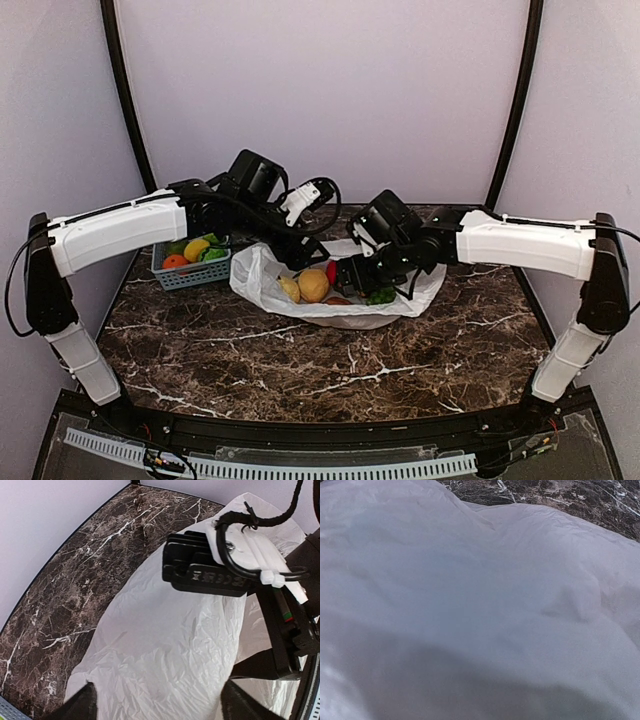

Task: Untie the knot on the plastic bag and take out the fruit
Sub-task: Open the bag opening for the takeout bag.

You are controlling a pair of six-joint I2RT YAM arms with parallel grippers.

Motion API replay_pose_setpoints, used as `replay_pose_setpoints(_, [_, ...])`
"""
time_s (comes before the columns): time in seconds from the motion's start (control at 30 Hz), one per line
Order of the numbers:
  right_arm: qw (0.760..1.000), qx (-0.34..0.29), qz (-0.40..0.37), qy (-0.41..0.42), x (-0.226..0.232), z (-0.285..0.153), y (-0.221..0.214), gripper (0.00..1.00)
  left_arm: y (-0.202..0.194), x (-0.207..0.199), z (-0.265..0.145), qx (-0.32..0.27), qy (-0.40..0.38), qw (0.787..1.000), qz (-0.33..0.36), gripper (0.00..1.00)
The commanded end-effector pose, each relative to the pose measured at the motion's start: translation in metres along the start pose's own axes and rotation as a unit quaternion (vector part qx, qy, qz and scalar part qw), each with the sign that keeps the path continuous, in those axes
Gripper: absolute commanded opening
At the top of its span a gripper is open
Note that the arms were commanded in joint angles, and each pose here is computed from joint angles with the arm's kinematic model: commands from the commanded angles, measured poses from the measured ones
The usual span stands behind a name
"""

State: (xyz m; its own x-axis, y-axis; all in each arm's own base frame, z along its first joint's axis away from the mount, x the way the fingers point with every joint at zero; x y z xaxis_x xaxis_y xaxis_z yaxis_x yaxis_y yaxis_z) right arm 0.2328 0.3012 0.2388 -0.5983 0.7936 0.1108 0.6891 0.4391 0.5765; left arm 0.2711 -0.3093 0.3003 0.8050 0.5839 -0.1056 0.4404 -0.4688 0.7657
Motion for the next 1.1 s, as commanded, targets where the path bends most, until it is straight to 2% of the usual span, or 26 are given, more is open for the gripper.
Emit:
replay_pose_setpoints(0.0, [1.0, -0.013, 0.01, 0.004, 0.0, -0.005, -0.002, 0.9, 0.001, 0.005, 0.005, 0.016, 0.058, 0.998, 0.018, 0.71])
replay_pose_setpoints(0.03, [1.0, -0.011, 0.013, 0.004, 0.0, -0.005, -0.005, 0.91, 0.002, 0.006, 0.005, 0.012, 0.064, 0.998, 0.015, 0.59])
replay_pose_setpoints(0.07, [1.0, -0.009, 0.017, 0.004, -0.001, -0.006, -0.008, 0.91, 0.002, 0.008, 0.006, 0.011, 0.079, 0.997, 0.013, 0.53])
replay_pose_setpoints(0.13, [1.0, -0.006, 0.025, 0.001, -0.004, -0.009, -0.014, 0.92, 0.003, 0.012, 0.006, 0.002, 0.1, 0.995, 0.008, 0.3])
replay_pose_setpoints(0.2, [0.999, -0.004, 0.032, -0.001, -0.006, -0.012, -0.022, 0.94, 0.005, 0.013, 0.004, -0.01, 0.116, 0.993, 0.001, 0.15])
replay_pose_setpoints(0.27, [0.999, 0.008, 0.037, -0.004, -0.009, -0.011, -0.034, 0.96, 0.009, 0.016, 0.001, -0.026, 0.133, 0.991, -0.009, 0.05])
replay_pose_setpoints(0.37, [0.998, 0.034, 0.045, -0.005, -0.013, -0.011, -0.056, 0.96, 0.016, 0.025, -0.004, -0.052, 0.146, 0.987, -0.041, 0.01])
replay_pose_setpoints(0.53, [0.994, 0.093, 0.053, -0.006, -0.013, -0.009, -0.102, 0.96, 0.025, 0.05, -0.011, -0.101, 0.126, 0.977, -0.143, 0.01])
replay_pose_setpoints(0.6, [0.992, 0.11, 0.057, -0.006, -0.011, -0.01, -0.117, 0.95, 0.029, 0.059, -0.015, -0.124, 0.127, 0.97, -0.164, 0.01])
replay_pose_setpoints(0.73, [0.99, 0.126, 0.064, -0.006, -0.008, -0.011, -0.134, 0.95, 0.029, 0.068, -0.017, -0.138, 0.132, 0.963, -0.188, 0.01])
replay_pose_setpoints(0.9, [0.994, 0.096, 0.054, 0.002, -0.001, -0.017, -0.117, 0.95, 0.026, 0.061, -0.016, -0.133, 0.075, 0.971, -0.183, 0.03])
replay_pose_setpoints(0.93, [0.995, 0.086, 0.051, 0.006, 0.001, -0.02, -0.11, 0.95, 0.026, 0.059, -0.02, -0.133, 0.068, 0.972, -0.182, 0.07])
replay_pose_setpoints(0.97, [0.996, 0.077, 0.046, 0.009, 0.003, -0.022, -0.103, 0.95, 0.024, 0.057, -0.021, -0.129, 0.058, 0.973, -0.184, 0.18])
replay_pose_setpoints(1.0, [0.997, 0.067, 0.042, 0.013, 0.006, -0.025, -0.096, 0.95, 0.025, 0.054, -0.029, -0.134, 0.054, 0.972, -0.185, 0.25])
replay_pose_setpoints(1.07, [0.998, 0.047, 0.037, 0.021, 0.011, -0.031, -0.082, 0.95, 0.023, 0.05, -0.044, -0.14, 0.049, 0.97, -0.19, 0.56])
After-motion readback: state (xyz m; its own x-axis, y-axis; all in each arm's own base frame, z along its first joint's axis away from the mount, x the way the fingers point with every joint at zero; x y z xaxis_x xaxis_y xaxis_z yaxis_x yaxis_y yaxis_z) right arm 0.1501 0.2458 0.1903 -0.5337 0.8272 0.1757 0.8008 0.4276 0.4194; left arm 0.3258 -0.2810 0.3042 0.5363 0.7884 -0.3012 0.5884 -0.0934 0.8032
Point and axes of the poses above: each gripper's point midway between its finger pads, its own z axis out along the fingers, its own x axis along the line the jaws close on, y = z × x, the point moved 10 cm from there along -z, back along the fingers, and after that the axes turned 11 degrees about -z, right-handed, at the moved point
